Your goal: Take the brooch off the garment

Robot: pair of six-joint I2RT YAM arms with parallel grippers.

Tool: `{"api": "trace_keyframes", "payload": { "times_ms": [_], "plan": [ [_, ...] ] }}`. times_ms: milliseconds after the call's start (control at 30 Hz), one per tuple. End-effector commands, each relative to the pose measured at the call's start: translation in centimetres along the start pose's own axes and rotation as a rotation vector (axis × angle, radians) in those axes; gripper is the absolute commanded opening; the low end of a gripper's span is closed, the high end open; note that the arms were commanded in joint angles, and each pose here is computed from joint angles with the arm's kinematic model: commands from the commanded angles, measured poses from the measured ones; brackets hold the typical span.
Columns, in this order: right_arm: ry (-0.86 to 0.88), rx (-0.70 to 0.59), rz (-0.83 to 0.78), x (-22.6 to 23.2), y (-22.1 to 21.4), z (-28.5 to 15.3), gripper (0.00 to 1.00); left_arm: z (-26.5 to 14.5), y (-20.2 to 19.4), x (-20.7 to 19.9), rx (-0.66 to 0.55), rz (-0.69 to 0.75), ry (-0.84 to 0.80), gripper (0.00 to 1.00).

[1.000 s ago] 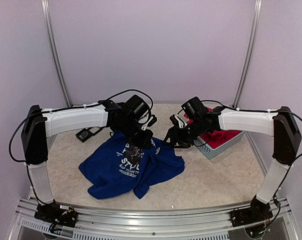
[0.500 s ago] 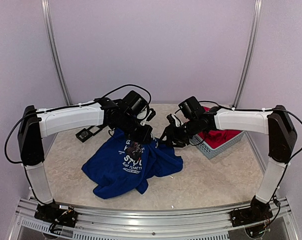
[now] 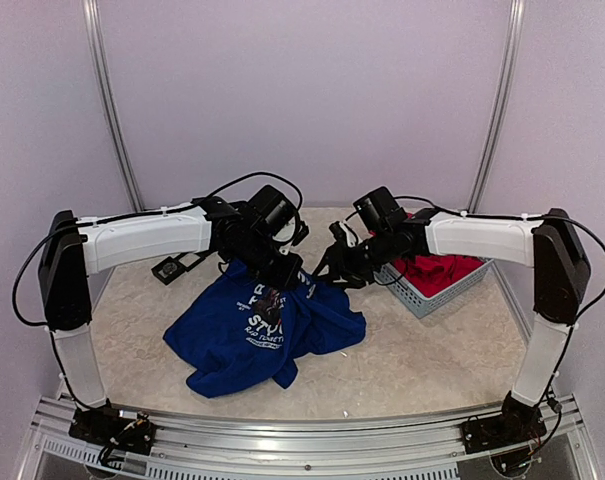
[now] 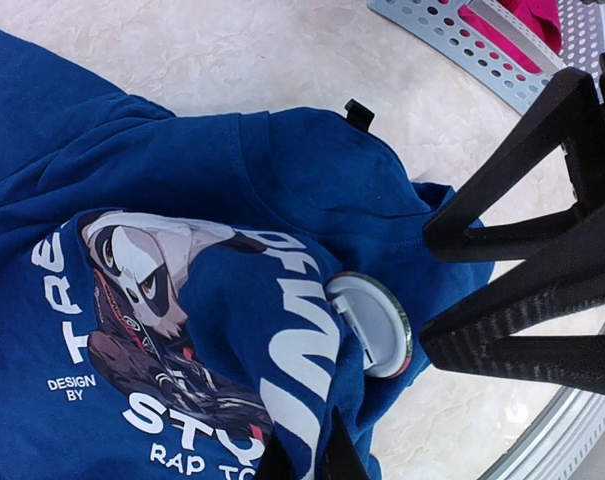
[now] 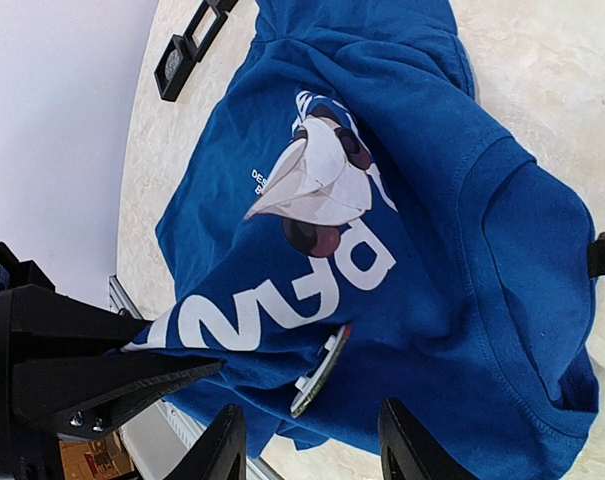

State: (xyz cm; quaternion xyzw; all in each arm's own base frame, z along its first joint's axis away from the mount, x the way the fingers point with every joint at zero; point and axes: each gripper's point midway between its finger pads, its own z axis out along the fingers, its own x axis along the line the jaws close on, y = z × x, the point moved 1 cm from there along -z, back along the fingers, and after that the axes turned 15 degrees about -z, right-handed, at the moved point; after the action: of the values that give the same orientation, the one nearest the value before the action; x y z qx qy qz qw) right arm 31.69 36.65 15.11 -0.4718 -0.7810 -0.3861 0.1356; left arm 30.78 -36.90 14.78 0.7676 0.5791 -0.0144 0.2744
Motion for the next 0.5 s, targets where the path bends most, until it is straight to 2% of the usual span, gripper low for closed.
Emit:
{"api": "trace_keyframes", "payload": {
  "times_ms": [0,300,433,467],
  "plan": [
    [0.020,0.044,-0.008,0.4,-0.6,1.7,0.44,0.0,0.2,-0.2,-0.005,0.011,0.011,0.00],
    [0.019,0.080,-0.013,0.3,-1.0,2.7,0.26,0.0,0.2,-0.4,-0.005,0.015,0.001,0.00],
    [0.025,0.095,-0.005,0.1,-1.1,3.3,0.15,0.1,0.2,-0.4,-0.006,0.016,0.001,0.00],
    [0.023,0.099,-0.002,0.0,-1.2,3.4,0.09,0.1,0.2,-0.4,-0.006,0.016,0.003,0.00]
  ]
}}
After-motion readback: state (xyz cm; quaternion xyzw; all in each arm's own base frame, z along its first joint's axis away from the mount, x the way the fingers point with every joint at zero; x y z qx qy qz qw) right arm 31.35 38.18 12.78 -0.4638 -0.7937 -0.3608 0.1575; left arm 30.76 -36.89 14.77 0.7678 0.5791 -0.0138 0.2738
